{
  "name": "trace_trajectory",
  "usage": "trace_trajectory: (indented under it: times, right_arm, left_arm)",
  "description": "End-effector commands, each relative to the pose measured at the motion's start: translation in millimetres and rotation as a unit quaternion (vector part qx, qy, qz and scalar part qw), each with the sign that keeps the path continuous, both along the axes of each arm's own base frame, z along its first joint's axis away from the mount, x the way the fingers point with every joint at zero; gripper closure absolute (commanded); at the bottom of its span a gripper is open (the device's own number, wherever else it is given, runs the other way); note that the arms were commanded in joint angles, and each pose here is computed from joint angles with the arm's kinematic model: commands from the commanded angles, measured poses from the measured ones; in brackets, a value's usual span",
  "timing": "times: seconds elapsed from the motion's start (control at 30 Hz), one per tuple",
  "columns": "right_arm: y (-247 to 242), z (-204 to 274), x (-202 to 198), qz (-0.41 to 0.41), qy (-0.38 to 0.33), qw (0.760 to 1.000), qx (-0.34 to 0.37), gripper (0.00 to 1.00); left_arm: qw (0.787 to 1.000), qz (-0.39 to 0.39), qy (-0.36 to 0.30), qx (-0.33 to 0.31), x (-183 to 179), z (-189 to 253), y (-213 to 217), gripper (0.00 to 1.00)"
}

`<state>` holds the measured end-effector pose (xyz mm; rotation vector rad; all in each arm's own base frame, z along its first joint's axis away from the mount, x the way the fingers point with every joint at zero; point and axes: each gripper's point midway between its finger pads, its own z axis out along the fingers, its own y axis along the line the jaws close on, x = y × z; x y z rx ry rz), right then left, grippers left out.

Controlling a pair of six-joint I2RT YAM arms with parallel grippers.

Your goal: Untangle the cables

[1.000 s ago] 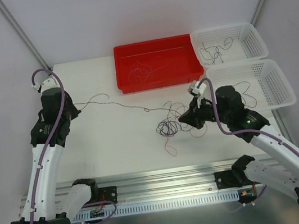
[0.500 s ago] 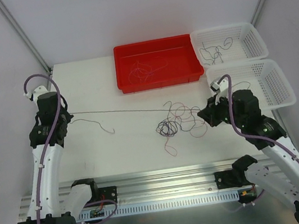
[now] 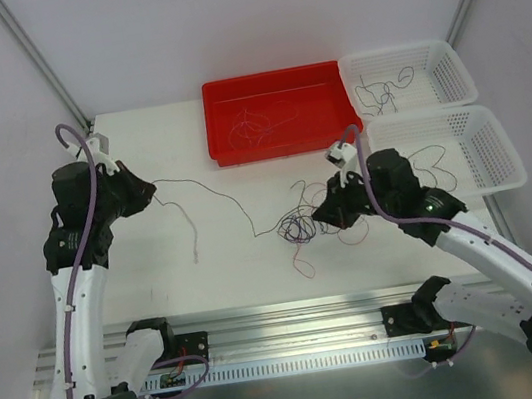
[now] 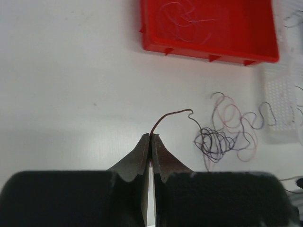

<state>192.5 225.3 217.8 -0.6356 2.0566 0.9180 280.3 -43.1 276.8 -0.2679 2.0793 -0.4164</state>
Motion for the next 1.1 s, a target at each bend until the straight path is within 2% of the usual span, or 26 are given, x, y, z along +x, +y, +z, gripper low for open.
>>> trace_trajectory:
  times: [0.0, 0.07, 0.17, 0.2, 0.27, 0.3, 0.47, 0.6, 0.67, 0.9, 1.07]
  right_arm:
    - [41, 39, 6, 0.042, -0.036, 0.998, 0.034, 0.93]
    - [64, 28, 6, 0.065, -0.020, 0.997, 0.020, 0.86]
    - [92, 27, 6, 0.100, -0.022, 0.995, 0.015, 0.62]
    - [98, 28, 4, 0.112, -0.028, 0.993, 0.009, 0.48]
    - [108, 32, 8, 0.118, -0.037, 0.992, 0.008, 0.38]
    - [113, 36, 9, 0.124, -0.048, 0.991, 0.015, 0.29]
    - [135, 50, 21, 0.139, -0.074, 0.987, 0.035, 0.09]
    - [161, 64, 22, 0.176, -0.089, 0.978, 0.065, 0.00]
    - [173, 74, 27, 0.184, -0.107, 0.974, 0.079, 0.03]
    - [210, 69, 15, 0.250, -0.094, 0.957, 0.115, 0.03]
    - [224, 46, 18, 0.251, -0.077, 0.960, 0.098, 0.02]
  left_arm:
    - [0.985, -0.147, -0.067, -0.053, -12, 43, -48, 1.00]
    - [0.979, -0.181, -0.078, -0.058, -17, 47, -58, 1.00]
    - [0.971, -0.216, -0.084, -0.061, -23, 47, -68, 1.00]
    - [0.969, -0.224, -0.085, -0.059, -26, 46, -70, 1.00]
    - [0.964, -0.242, -0.088, -0.061, -30, 45, -75, 1.00]
    - [0.962, -0.251, -0.091, -0.060, -33, 46, -77, 1.00]
    - [0.951, -0.285, -0.103, -0.061, -43, 50, -89, 1.00]
    - [0.942, -0.311, -0.111, -0.069, -50, 58, -97, 1.00]
    - [0.938, -0.319, -0.117, -0.069, -52, 63, -99, 1.00]
    - [0.932, -0.331, -0.131, -0.068, -58, 72, -103, 1.00]
    - [0.923, -0.351, -0.137, -0.076, -65, 78, -110, 1.00]
